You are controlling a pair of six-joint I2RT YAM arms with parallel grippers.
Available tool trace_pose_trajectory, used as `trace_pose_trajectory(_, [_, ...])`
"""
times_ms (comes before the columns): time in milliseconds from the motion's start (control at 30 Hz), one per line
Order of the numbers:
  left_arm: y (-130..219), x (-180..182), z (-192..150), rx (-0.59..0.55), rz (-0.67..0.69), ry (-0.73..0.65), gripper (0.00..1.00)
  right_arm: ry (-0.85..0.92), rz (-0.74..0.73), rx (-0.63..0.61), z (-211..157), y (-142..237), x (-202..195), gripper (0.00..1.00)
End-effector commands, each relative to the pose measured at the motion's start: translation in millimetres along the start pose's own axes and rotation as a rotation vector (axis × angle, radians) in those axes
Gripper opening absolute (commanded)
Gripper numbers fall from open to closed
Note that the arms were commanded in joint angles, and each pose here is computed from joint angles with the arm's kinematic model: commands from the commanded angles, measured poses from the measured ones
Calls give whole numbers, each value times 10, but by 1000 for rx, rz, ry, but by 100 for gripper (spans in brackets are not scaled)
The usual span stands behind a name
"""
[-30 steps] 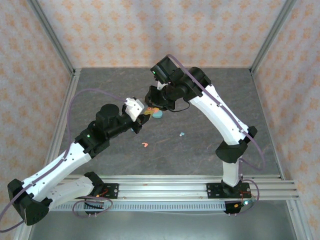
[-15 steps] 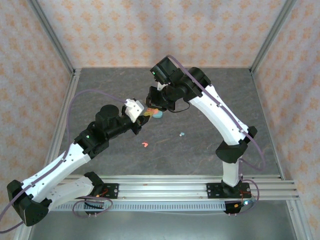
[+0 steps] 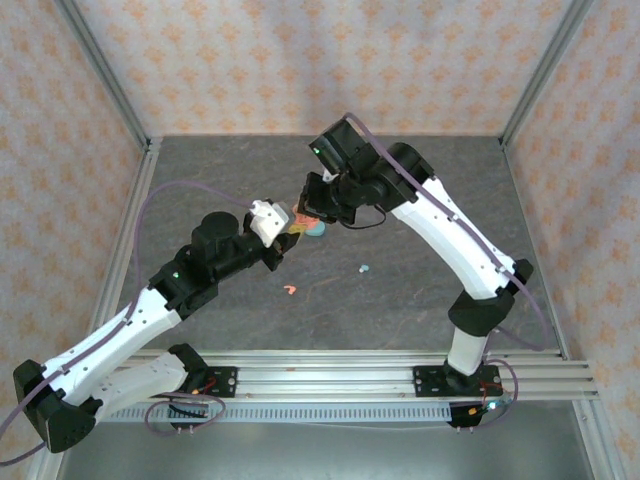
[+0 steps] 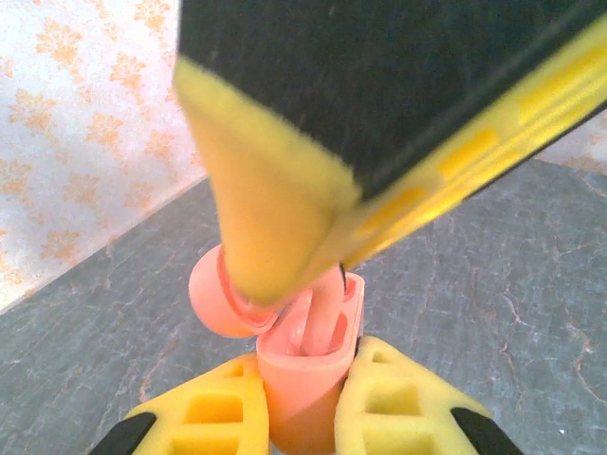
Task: Insert the wireless bluetooth earbuds into the charging case
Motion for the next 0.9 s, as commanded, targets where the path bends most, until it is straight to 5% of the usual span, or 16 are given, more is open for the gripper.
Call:
trace_pose_trajectory(0, [56, 58, 127, -67, 49, -2, 0, -28, 22, -91, 74, 122, -10, 11])
trace_pose_trajectory(867, [257, -168, 458, -128, -280, 101, 0, 446, 337, 82, -190, 351, -66, 8])
Point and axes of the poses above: each hand's point on the last joint's axis, 136 mm out from that joint toward the fingers, its own y axis back along the fingers, its own x axis along the line the jaws close on, z = x × y, the point moved 7 cm from there along y, back along the fingers, and after that the axes turned 4 degrees about -y, right-handed, at the moved point
